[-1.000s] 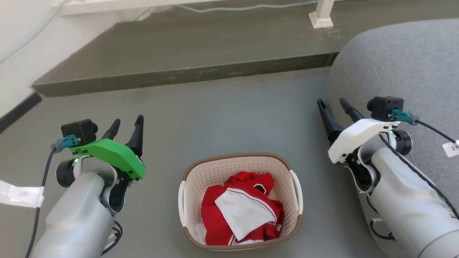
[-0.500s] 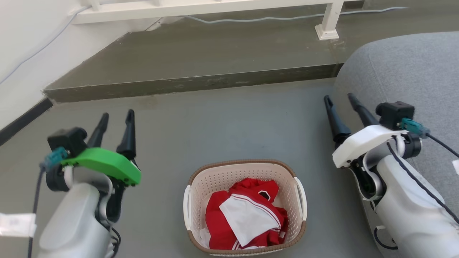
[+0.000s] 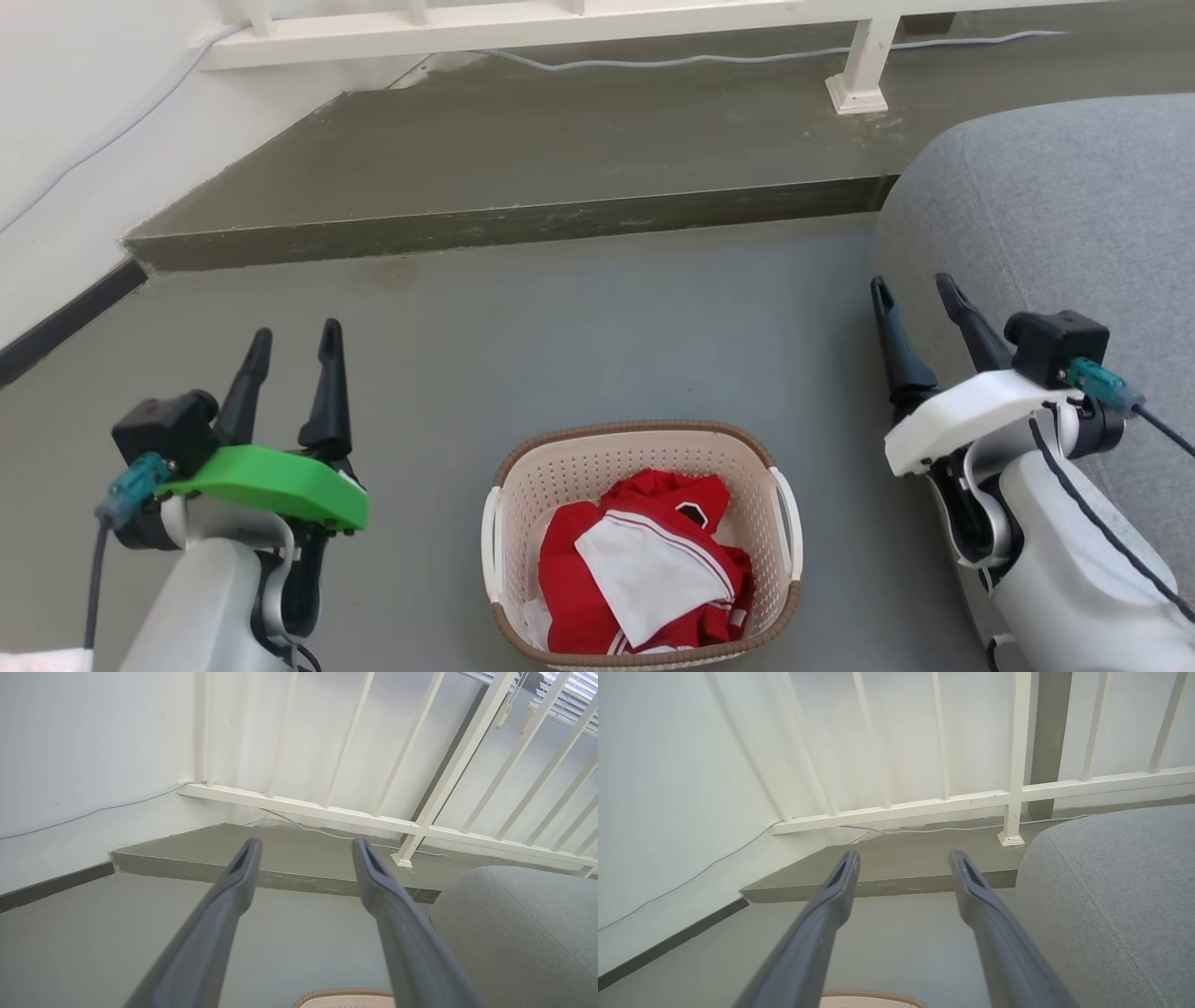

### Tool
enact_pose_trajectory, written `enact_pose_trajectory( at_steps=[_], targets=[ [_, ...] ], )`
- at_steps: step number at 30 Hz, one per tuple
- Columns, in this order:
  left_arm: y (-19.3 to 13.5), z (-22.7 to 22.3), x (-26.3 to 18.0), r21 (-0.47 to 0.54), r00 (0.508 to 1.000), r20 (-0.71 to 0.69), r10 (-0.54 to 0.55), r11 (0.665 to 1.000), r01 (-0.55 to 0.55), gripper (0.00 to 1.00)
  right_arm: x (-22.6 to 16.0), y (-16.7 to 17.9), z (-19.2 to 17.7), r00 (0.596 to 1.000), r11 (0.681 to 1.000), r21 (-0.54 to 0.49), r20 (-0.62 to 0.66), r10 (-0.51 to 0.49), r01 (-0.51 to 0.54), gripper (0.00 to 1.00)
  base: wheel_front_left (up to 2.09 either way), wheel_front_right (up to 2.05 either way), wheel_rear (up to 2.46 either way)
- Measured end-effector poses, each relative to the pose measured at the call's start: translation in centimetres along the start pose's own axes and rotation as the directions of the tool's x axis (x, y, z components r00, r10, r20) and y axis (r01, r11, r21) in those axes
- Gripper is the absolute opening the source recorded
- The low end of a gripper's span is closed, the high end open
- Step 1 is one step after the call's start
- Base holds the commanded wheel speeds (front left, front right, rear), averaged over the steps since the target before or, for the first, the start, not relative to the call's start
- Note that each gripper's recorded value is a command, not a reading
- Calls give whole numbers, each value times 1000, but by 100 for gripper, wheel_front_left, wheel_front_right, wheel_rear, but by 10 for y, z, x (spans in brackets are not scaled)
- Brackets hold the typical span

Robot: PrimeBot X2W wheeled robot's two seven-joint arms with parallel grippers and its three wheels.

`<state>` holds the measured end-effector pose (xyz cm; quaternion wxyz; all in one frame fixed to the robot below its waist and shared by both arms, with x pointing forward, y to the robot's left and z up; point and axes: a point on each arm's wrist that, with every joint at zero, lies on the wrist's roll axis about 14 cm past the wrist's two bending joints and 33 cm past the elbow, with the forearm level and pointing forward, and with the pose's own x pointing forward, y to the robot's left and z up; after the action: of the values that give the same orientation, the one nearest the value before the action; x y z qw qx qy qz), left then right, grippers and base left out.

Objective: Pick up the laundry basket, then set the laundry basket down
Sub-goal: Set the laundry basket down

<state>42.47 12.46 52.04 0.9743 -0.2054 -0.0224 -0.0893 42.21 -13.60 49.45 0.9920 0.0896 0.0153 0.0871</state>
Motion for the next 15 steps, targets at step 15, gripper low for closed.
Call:
enact_pose_trajectory(
  at_steps=[15],
  targets=[
    [-3, -1, -18, 0, 1000, 22, 9, 1000, -9, 100, -15, -1, -2, 1000, 1000, -20, 9, -8, 9, 100, 0, 0, 0]
  ],
)
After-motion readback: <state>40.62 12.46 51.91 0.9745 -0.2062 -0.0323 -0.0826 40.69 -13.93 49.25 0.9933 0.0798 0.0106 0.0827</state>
